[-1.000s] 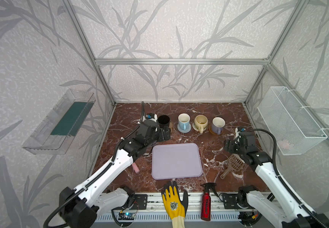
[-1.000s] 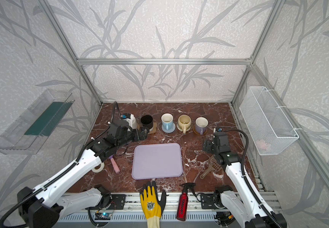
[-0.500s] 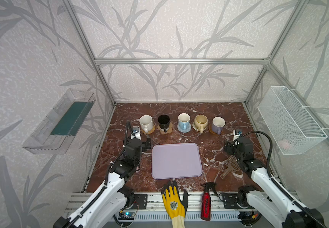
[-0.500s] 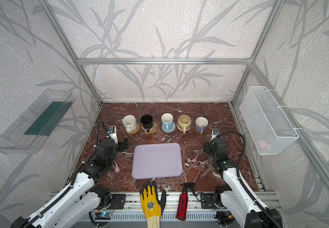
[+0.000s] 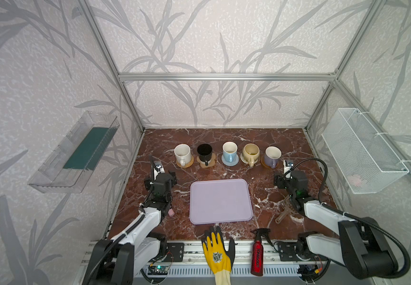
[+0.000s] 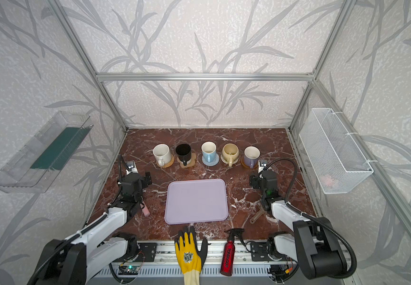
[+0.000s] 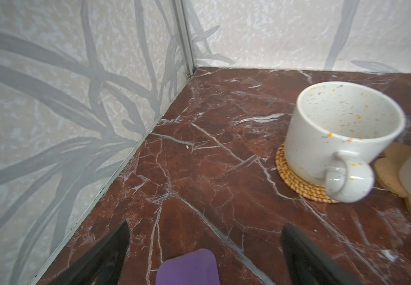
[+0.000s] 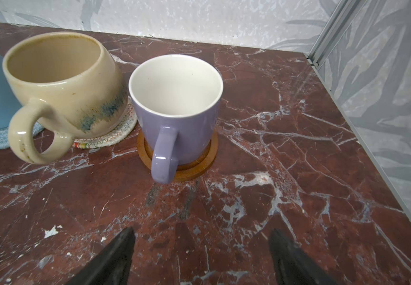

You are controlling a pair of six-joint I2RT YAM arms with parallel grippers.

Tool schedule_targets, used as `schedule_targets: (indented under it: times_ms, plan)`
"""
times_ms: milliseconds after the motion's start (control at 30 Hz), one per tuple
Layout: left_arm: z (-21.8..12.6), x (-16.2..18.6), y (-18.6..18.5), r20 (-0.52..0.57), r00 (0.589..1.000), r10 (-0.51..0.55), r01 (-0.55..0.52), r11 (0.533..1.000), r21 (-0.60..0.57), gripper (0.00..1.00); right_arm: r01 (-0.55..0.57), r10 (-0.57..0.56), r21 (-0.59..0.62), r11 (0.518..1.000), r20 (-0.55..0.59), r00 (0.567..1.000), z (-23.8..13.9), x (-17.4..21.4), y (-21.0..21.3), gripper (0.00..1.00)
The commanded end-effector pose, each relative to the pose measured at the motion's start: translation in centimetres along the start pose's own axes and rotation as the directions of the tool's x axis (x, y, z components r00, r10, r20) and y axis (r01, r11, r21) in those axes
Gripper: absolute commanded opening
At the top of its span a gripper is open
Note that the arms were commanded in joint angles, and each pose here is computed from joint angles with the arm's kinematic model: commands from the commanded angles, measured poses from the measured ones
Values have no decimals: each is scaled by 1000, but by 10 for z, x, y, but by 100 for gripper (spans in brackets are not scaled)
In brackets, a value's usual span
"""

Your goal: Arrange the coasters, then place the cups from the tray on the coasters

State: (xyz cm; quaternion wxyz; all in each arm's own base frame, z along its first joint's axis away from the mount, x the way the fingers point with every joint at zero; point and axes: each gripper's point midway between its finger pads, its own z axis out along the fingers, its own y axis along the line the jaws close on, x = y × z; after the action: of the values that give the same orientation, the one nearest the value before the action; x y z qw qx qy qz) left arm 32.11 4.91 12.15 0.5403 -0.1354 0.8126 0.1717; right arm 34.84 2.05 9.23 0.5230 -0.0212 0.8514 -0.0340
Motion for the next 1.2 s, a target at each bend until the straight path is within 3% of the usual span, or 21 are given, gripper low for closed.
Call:
schedule_targets:
  times_ms: [0,233,433,533,633,667,700,1167]
  plan:
    - [11,-11,-1,81,995,-57,59,998,-12,98,11,-10,-2,1000,114,993,6,-32,1,85]
    - [37,-25,-14,116,992,-57,53,998,40,98,24,-25,11,1000,160,987,22,-32,1,85]
    - [54,-14,-13,139,986,-87,79,995,61,98,12,-17,33,999,159,987,32,-20,-1,85]
    - [61,-6,-21,136,989,-62,51,995,87,96,-5,-5,57,998,158,987,35,-20,-5,86]
    - [66,-3,-24,67,997,-47,40,995,91,97,-5,-3,67,998,124,992,38,-20,-7,87]
    - [68,-5,-26,79,996,-44,37,995,94,99,-7,-1,74,997,113,994,40,-20,-8,88]
    - [68,-5,-25,87,995,-50,41,994,104,99,-8,0,78,997,109,994,41,-20,-9,99]
    - [67,-4,-31,83,996,-31,21,992,125,99,-9,1,77,997,110,994,40,-20,-9,99]
